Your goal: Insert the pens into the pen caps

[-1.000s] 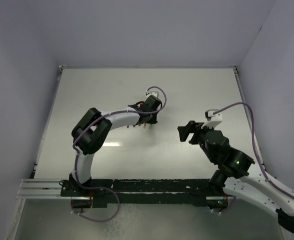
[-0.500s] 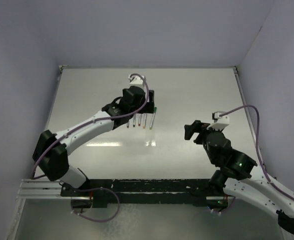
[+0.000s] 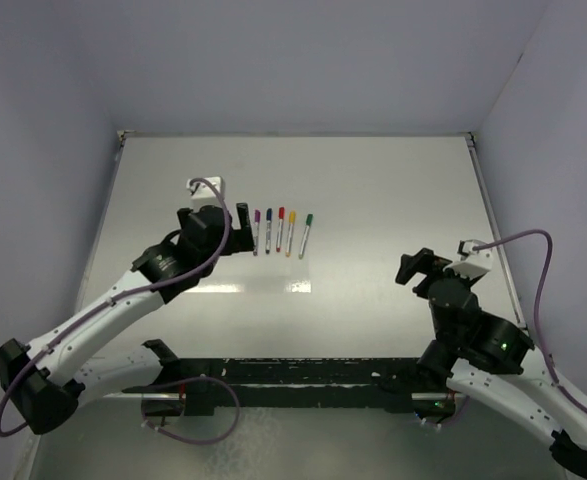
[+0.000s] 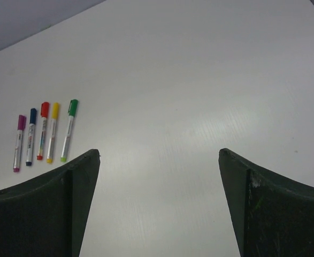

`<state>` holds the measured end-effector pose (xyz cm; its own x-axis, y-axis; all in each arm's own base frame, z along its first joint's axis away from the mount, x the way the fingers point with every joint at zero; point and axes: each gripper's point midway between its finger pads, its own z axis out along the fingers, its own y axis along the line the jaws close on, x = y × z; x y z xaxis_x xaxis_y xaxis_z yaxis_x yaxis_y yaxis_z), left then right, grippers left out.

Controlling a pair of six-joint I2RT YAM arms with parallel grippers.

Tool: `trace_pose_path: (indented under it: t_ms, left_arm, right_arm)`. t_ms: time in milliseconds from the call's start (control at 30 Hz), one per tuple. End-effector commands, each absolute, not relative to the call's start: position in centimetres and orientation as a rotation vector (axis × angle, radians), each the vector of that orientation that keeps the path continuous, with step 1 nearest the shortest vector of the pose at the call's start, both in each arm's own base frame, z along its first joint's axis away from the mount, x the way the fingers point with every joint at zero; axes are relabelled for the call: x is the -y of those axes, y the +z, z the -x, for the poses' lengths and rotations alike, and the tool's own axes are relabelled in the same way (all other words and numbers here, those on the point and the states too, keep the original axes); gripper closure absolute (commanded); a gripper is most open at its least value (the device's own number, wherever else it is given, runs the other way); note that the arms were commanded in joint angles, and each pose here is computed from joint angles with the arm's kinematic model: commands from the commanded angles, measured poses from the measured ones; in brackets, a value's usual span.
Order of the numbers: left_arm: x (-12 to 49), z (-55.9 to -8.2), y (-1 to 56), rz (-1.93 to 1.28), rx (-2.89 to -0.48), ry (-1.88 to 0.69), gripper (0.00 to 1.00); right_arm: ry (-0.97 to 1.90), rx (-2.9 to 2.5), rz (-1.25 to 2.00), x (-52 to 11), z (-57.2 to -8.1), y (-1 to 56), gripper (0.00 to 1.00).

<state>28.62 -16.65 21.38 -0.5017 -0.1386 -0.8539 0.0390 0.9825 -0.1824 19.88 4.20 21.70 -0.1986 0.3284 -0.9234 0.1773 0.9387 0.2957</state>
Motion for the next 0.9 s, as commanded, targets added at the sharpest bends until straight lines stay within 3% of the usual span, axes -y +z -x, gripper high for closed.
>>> trace_pose_path:
  t_ms: [0,867]
  left_arm:
    - [11.7,-26.3,21.7,0.226,-2.067,-0.084,0.01]
    - [7.7,-23.7,19.2,0.371,-2.054,0.009,0.01]
  right_arm:
    - [0.090,-1.764,-0.449,-2.5,-19.4,21.9,0.06]
    - [0.071,-1.808,-0.396,-4.1,-20.2,21.0,0.06]
